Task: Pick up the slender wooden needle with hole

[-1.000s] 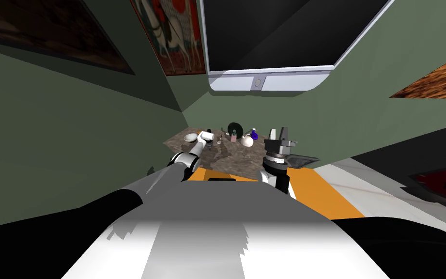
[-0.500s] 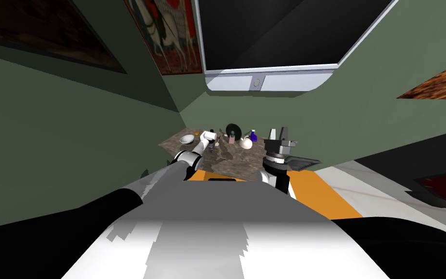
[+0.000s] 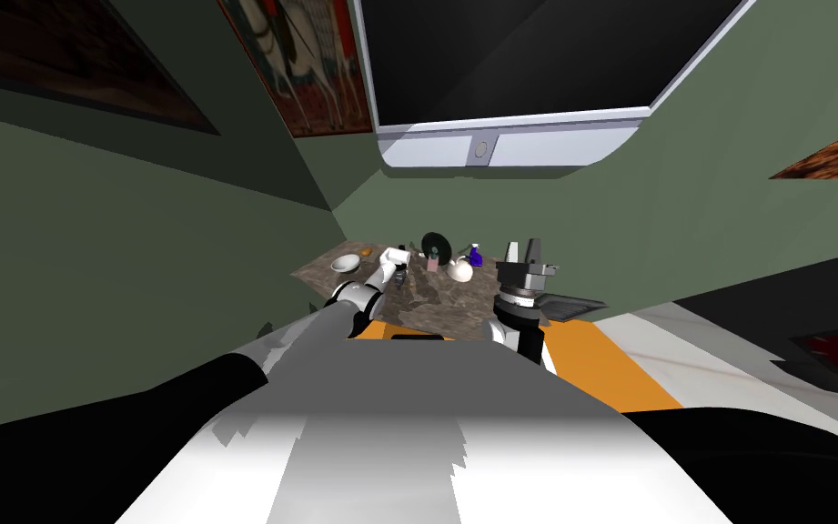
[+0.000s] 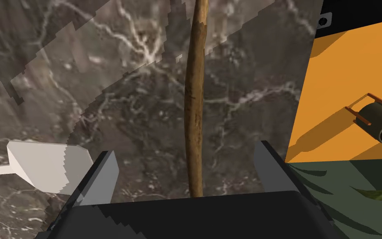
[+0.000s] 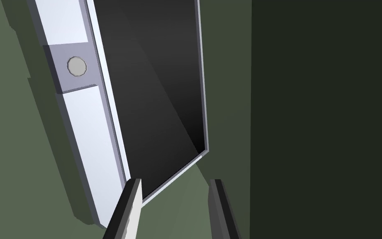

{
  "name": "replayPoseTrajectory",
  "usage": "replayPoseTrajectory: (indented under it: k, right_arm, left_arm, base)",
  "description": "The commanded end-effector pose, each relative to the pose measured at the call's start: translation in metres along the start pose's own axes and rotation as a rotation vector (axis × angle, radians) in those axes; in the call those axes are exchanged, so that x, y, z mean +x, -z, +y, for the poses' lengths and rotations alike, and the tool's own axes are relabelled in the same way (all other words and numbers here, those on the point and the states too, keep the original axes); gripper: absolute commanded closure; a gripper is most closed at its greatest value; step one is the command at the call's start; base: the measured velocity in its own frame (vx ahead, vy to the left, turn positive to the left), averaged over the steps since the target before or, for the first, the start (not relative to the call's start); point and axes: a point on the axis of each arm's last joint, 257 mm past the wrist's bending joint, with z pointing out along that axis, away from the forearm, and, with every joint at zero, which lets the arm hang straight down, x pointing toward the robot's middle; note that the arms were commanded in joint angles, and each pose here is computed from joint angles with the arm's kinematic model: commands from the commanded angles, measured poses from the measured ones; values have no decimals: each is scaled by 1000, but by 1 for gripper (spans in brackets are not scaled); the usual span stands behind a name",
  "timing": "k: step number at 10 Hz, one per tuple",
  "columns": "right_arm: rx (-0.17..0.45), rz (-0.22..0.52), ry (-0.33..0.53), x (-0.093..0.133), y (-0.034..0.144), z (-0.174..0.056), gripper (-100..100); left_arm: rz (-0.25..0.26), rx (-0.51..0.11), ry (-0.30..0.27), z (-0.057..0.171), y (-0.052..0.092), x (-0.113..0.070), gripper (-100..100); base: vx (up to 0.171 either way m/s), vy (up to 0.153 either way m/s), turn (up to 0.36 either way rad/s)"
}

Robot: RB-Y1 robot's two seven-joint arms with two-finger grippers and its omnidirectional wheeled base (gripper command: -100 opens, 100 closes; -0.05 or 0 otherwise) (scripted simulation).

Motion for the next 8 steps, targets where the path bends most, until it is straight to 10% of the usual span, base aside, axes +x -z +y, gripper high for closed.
replayPoseTrajectory:
  k: [1,3,4,8]
  right_arm:
    - [0,0,0,0,0,0,0]
    - [0,0,0,0,0,0,0]
    - [0,0,0,0,0,0,0]
    - [0,0,0,0,0,0,0]
  left_arm:
    - [0,4,2,1,-9,-2,-100]
    - [0,3,2,3,-12,-2,-100]
    - [0,5,2,3,-13,-2,100]
    - [1,3,2,4,-13,-2,100]
  base:
    - [14,-7,-14]
    - [10,-2,-8]
    - [0,0,0]
    - [0,0,0]
